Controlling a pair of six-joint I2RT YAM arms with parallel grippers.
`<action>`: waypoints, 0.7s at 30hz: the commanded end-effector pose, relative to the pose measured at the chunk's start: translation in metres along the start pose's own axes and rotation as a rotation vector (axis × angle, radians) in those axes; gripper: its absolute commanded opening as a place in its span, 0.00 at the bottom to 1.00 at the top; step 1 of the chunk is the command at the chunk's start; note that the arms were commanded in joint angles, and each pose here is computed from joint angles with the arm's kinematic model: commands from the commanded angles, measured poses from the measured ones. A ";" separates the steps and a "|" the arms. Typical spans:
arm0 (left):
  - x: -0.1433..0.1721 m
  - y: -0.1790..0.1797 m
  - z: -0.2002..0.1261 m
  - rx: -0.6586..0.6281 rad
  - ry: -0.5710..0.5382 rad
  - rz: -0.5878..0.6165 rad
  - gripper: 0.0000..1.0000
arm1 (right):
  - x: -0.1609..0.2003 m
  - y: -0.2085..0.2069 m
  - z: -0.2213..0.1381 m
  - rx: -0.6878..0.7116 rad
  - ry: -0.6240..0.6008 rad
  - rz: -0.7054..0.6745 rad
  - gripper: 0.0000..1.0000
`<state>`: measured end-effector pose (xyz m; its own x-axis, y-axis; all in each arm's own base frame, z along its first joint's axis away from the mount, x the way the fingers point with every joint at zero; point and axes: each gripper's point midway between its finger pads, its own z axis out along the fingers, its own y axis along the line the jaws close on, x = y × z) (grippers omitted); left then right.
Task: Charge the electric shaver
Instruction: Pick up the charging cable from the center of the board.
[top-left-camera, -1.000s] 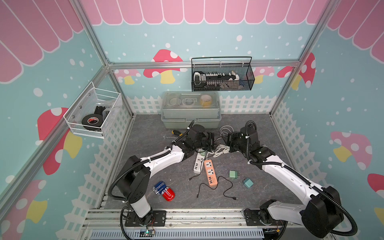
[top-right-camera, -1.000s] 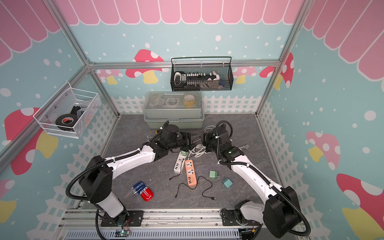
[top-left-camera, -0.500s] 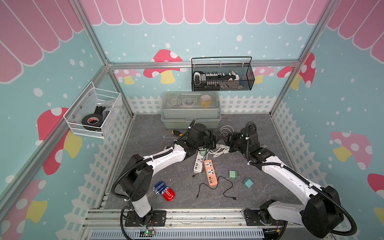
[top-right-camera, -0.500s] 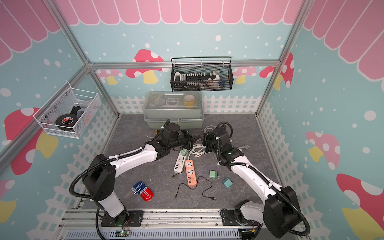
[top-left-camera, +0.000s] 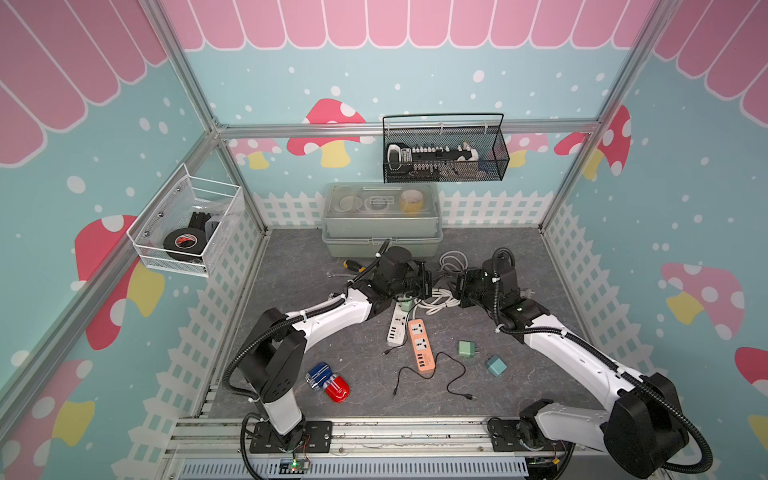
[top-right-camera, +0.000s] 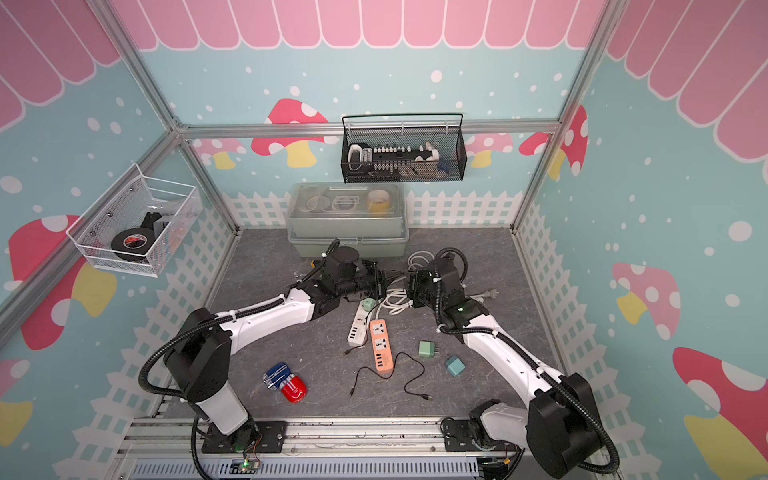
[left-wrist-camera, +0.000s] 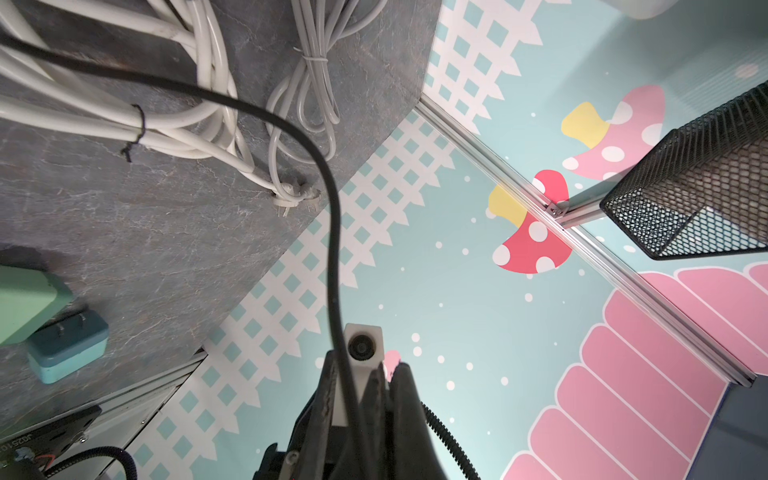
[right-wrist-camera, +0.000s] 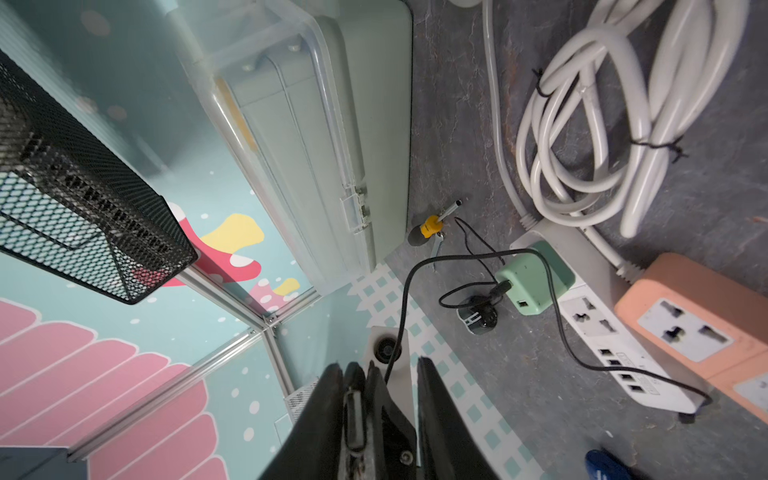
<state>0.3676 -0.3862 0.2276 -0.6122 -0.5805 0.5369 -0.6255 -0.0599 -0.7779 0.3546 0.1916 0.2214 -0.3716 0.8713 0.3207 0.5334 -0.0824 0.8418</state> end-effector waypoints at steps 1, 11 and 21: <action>0.005 -0.005 -0.010 0.003 0.012 -0.110 0.00 | -0.005 0.004 -0.005 -0.024 -0.009 0.011 0.27; 0.007 -0.005 -0.006 -0.005 0.024 -0.101 0.00 | -0.006 0.006 -0.004 -0.025 -0.010 0.008 0.00; 0.010 -0.007 0.004 -0.023 0.046 -0.072 0.22 | -0.002 0.011 -0.004 -0.020 -0.003 0.011 0.00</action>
<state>0.3631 -0.3897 0.2273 -0.6200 -0.5604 0.5491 -0.6432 -0.0378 -0.7648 0.3573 0.1855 0.2225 -0.3608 0.8765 0.3186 0.5276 -0.0899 0.8448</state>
